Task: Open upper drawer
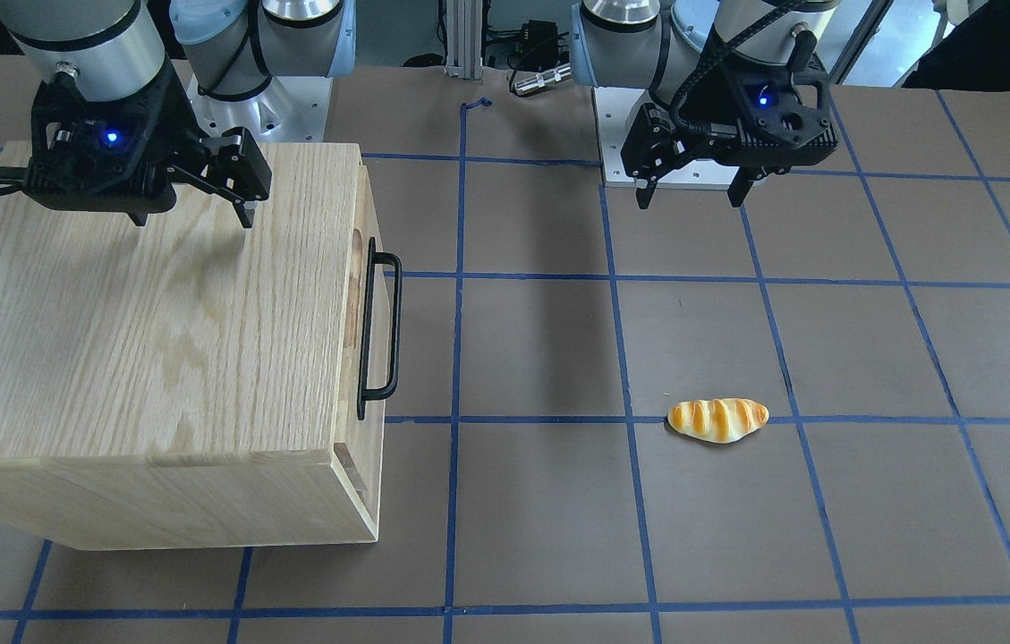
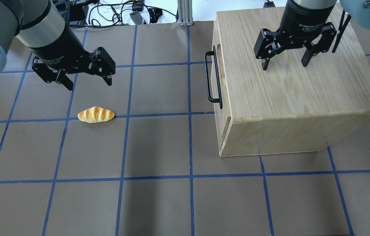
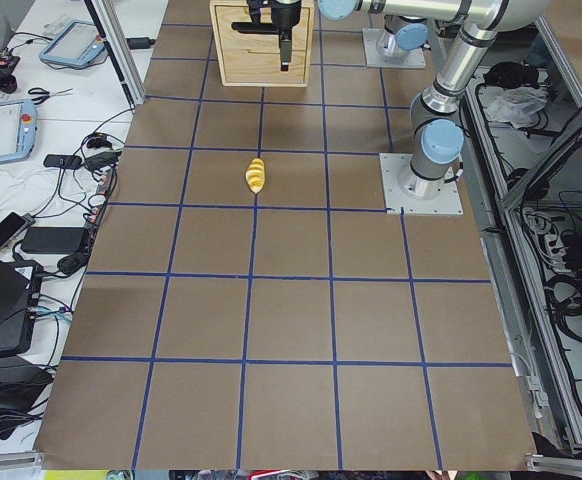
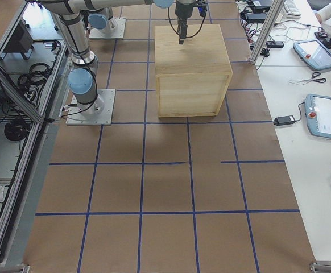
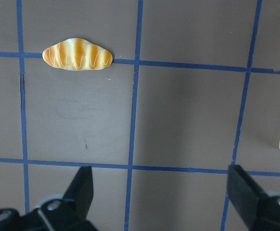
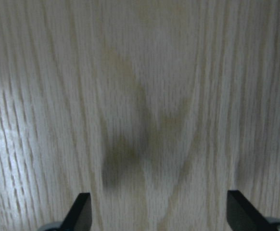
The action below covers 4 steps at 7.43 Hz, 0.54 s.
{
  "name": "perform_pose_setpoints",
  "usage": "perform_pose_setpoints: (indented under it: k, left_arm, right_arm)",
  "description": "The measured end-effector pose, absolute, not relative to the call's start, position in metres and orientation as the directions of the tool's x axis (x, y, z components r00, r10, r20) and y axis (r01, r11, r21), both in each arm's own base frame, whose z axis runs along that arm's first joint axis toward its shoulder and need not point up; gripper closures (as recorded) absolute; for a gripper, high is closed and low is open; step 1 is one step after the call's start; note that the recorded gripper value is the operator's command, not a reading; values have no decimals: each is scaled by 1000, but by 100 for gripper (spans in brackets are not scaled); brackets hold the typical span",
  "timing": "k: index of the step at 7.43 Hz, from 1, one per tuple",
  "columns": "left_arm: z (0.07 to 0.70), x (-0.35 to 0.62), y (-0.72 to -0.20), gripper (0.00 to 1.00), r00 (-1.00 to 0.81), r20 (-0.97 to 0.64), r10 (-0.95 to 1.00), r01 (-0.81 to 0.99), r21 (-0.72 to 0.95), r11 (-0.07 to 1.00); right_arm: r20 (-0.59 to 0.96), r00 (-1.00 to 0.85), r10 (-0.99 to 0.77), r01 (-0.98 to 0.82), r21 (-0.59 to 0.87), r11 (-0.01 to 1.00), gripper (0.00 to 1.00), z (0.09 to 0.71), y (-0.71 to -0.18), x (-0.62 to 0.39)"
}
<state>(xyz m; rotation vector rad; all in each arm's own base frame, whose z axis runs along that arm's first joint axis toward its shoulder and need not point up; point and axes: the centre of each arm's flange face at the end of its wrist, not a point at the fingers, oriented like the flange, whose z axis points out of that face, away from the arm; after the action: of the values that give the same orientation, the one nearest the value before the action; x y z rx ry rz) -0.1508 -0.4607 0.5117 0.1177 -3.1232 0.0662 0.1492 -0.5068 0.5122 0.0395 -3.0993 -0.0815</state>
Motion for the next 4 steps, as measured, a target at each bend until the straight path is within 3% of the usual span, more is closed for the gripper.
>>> perform_pose_setpoints:
  k: [4]
  left_arm:
    - [513,-150,-460,0,-997,16,-71,-72,-44,996]
  right_arm:
    - [40,-999,-26,-24,52,998,0,513,-507,149]
